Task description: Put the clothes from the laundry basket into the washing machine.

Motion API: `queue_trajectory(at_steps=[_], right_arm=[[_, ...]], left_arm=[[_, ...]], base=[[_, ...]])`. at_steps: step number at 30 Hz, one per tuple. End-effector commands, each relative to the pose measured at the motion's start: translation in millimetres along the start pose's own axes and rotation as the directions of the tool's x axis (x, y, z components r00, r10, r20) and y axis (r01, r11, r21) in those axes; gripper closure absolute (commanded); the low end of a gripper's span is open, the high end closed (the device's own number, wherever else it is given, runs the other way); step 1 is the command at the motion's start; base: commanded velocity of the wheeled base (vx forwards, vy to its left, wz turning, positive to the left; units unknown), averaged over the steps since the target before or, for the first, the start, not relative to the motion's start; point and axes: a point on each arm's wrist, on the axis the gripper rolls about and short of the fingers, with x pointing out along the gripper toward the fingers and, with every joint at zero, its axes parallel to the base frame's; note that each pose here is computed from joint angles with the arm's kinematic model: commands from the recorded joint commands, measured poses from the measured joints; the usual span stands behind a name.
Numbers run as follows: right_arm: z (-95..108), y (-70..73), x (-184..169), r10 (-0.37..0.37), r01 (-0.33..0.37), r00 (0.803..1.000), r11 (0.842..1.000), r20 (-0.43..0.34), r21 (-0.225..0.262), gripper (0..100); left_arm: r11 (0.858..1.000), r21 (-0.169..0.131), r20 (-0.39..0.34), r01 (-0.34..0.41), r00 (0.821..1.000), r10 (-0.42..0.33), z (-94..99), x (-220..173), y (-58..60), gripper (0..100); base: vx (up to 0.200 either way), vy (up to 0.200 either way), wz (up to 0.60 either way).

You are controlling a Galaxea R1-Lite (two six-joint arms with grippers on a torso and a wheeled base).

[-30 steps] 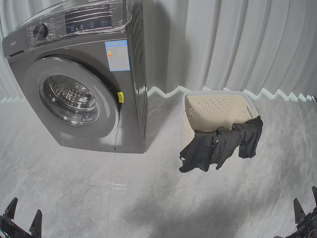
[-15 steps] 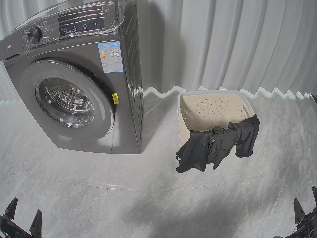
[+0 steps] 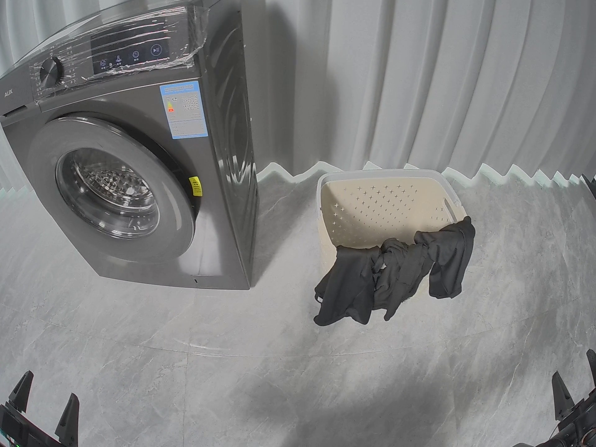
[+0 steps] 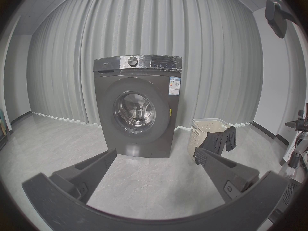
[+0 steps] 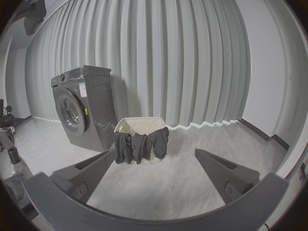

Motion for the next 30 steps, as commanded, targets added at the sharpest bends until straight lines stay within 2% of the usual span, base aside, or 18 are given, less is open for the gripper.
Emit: queue_trajectory(at_steps=[1,3,8,16,30], right_arm=[[-5.3,0.0,0.1,0.002,-0.002,1.0,1.0,-0.001,-0.001,0],[-5.3,0.0,0.1,0.002,-0.002,1.0,1.0,-0.001,-0.001,0],[-5.3,0.0,0.1,0.0,0.0,1.0,1.0,-0.001,-0.001,0],[-5.3,0.0,0.1,0.0,0.0,1.0,1.0,-0.001,-0.001,0],[-5.3,0.0,0.1,0.002,-0.002,1.0,1.0,-0.001,-0.001,0]], left_arm=[[1.0,0.0,0.001,-0.001,1.0,0.001,-4.8,-0.1,0.2,0],[1.0,0.0,0.001,-0.001,1.0,0.001,-4.8,-0.1,0.2,0],[1.0,0.0,-0.001,-0.001,1.0,0.001,-4.9,-0.1,0.2,0],[1.0,0.0,0.001,-0.001,1.0,0.001,-4.8,-0.1,0.2,0],[1.0,0.0,0.001,0.001,1.0,-0.001,-4.8,-0.1,0.2,0]], base=[[0.0,0.0,0.0],[0.0,0.0,0.0],[0.0,0.0,-0.6],[0.0,0.0,0.0],[0.0,-0.2,0.0]])
